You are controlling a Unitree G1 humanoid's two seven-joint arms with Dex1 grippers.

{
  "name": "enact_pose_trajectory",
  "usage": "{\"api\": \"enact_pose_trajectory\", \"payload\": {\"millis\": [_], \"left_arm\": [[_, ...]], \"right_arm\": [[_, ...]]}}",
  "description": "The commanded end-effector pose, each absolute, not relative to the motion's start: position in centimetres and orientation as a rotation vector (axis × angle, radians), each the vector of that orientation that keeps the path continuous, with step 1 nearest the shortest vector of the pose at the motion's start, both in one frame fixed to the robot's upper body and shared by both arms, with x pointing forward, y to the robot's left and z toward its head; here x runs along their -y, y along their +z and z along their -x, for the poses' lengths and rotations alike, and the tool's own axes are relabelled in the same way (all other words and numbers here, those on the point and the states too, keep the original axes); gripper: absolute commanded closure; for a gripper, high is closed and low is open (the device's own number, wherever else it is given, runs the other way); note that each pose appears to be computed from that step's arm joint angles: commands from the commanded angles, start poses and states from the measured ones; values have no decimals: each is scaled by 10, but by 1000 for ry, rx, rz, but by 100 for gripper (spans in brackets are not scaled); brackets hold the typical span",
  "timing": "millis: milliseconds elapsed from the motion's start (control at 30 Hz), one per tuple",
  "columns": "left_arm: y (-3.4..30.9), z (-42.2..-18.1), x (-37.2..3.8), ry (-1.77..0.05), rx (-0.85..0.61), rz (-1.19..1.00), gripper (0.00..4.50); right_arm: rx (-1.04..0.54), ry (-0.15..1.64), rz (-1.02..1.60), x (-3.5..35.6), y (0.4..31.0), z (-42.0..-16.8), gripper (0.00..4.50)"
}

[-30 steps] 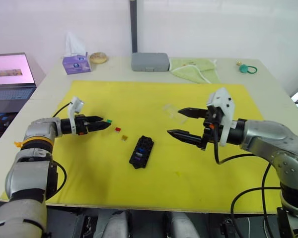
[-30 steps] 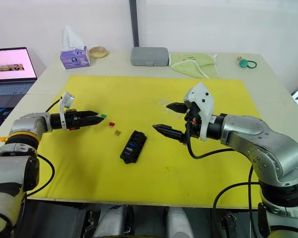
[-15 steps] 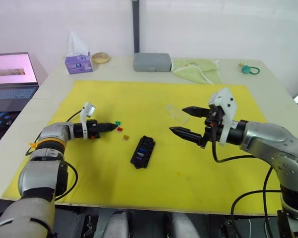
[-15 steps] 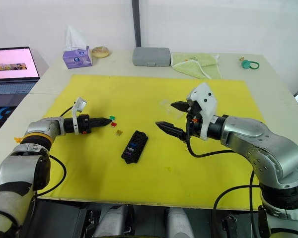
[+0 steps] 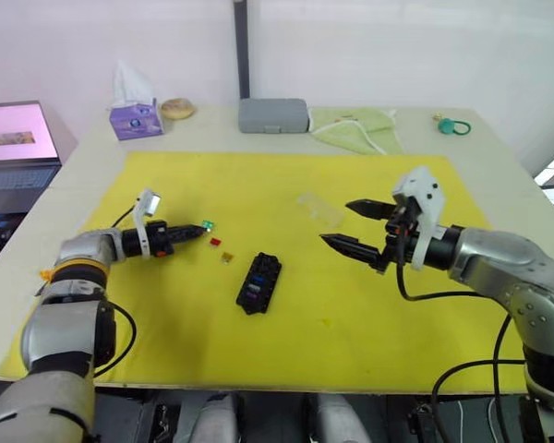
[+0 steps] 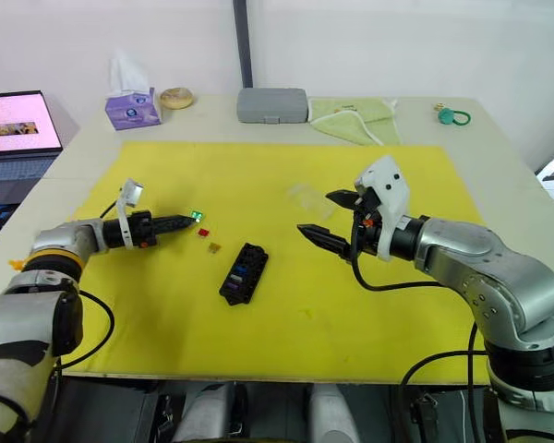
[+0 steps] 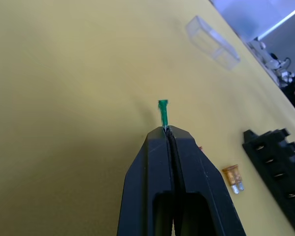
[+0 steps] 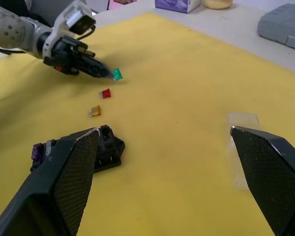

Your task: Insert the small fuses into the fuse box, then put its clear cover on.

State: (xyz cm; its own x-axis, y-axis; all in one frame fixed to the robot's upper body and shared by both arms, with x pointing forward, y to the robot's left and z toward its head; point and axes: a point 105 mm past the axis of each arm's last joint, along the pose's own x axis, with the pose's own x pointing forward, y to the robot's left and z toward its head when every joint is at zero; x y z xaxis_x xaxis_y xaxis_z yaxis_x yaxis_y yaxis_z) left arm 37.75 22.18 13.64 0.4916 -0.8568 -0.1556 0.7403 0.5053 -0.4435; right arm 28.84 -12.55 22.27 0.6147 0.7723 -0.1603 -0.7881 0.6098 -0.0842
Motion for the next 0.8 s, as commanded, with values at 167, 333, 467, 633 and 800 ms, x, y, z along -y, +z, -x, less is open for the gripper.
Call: {"api": "enact_pose_trajectory", "payload": {"millis": [167, 333, 467, 633, 800], "left_arm": [[228, -363, -231, -1109, -136, 232, 444], [255, -346, -218, -1170, -71, 209, 444], [281, -330, -193, -1262, 23, 245, 444], [284, -324, -183, -1267, 52, 264, 444], [278, -321, -189, -1248, 39, 279, 444]], "right_arm": [[-54, 986, 54, 116, 252, -291, 0], [-24, 1066, -36, 103, 273, -294, 0], [-11, 1171, -231, 79, 294, -297, 0], [-97, 1146, -184, 67, 271, -304, 0], [-84, 1155, -221, 67, 273, -302, 0]]}}
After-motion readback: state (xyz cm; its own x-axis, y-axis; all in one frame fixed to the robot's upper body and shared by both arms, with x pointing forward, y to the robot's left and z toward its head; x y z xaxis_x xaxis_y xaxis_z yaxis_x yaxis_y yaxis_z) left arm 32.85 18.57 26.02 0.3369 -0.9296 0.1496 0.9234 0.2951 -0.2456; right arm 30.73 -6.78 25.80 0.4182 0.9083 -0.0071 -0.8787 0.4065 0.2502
